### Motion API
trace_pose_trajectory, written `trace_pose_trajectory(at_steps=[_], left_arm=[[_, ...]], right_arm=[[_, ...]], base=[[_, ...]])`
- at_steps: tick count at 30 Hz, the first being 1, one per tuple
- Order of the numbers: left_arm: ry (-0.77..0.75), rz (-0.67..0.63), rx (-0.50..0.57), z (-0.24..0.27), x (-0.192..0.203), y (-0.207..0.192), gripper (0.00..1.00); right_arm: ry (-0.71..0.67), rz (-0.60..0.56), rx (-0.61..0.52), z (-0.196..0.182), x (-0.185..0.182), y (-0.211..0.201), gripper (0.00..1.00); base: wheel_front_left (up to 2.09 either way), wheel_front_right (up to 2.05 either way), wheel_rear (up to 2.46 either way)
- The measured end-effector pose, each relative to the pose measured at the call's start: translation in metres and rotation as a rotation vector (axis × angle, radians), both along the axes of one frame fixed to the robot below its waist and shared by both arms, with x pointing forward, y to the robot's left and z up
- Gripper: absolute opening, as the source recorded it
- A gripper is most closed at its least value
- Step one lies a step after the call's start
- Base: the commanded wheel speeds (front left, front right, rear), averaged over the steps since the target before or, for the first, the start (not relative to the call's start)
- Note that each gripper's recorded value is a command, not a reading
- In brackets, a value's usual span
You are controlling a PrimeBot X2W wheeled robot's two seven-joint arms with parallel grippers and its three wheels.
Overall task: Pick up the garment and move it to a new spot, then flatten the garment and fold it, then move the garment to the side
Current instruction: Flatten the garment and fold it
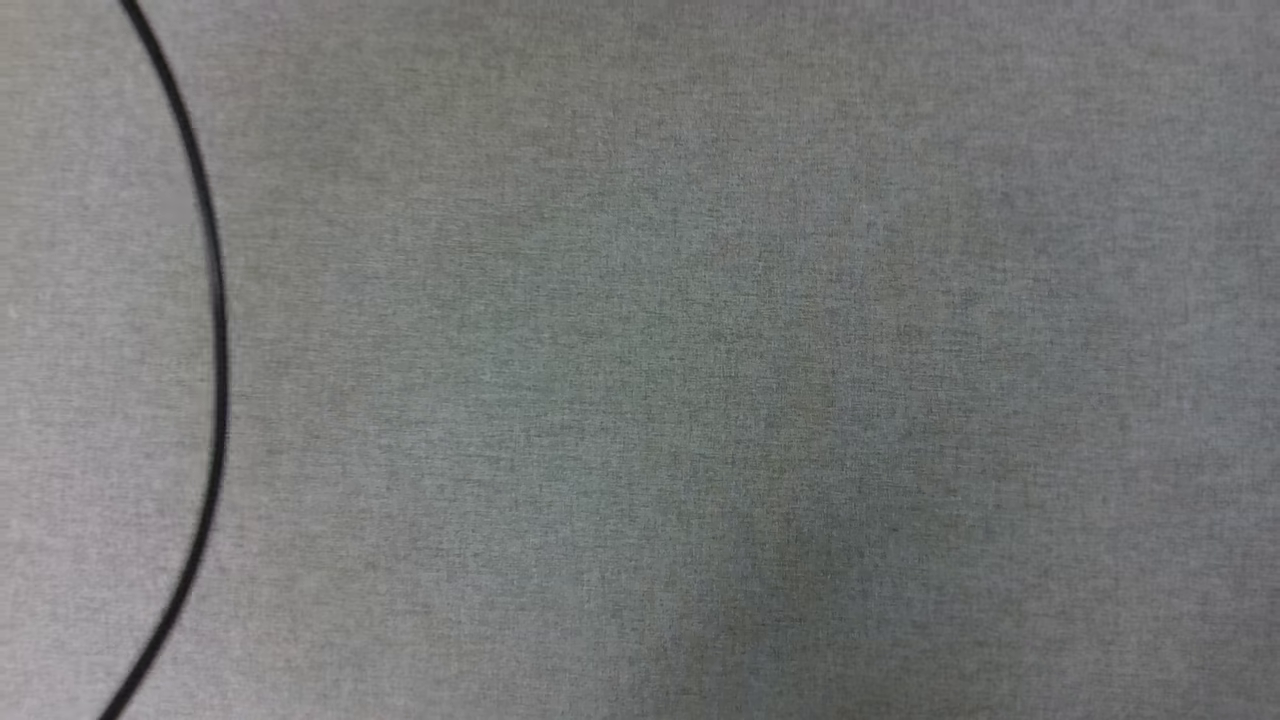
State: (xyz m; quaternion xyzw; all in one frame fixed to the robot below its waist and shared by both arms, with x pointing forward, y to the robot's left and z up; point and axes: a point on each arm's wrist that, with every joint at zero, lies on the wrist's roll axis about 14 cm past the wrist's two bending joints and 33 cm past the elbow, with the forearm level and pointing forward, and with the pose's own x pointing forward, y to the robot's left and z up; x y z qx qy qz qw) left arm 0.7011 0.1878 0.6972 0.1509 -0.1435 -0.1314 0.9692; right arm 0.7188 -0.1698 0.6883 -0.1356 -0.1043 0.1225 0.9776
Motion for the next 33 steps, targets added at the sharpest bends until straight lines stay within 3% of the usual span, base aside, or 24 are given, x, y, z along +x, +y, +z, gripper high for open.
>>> trace_pose_trajectory(at_steps=[6, 15, 33], left_arm=[[0.060, -0.009, 0.009, -0.034, -0.018, 0.004, 0.00], [0.172, -0.002, -0.051, -0.089, -0.070, 0.015, 0.00], [0.412, 0.085, -0.222, -0.197, -0.243, 0.029, 0.00]], right_arm=[[0.074, 0.046, -0.037, -0.047, -0.015, 0.008, 0.00], [0.189, 0.097, 0.029, -0.105, -0.068, 0.005, 0.00], [0.424, 0.108, 0.127, -0.203, -0.225, -0.007, 0.00]], base=[[0.00, 0.00, 0.00], [0.00, 0.00, 0.00], [0.00, 0.00, 0.00]])
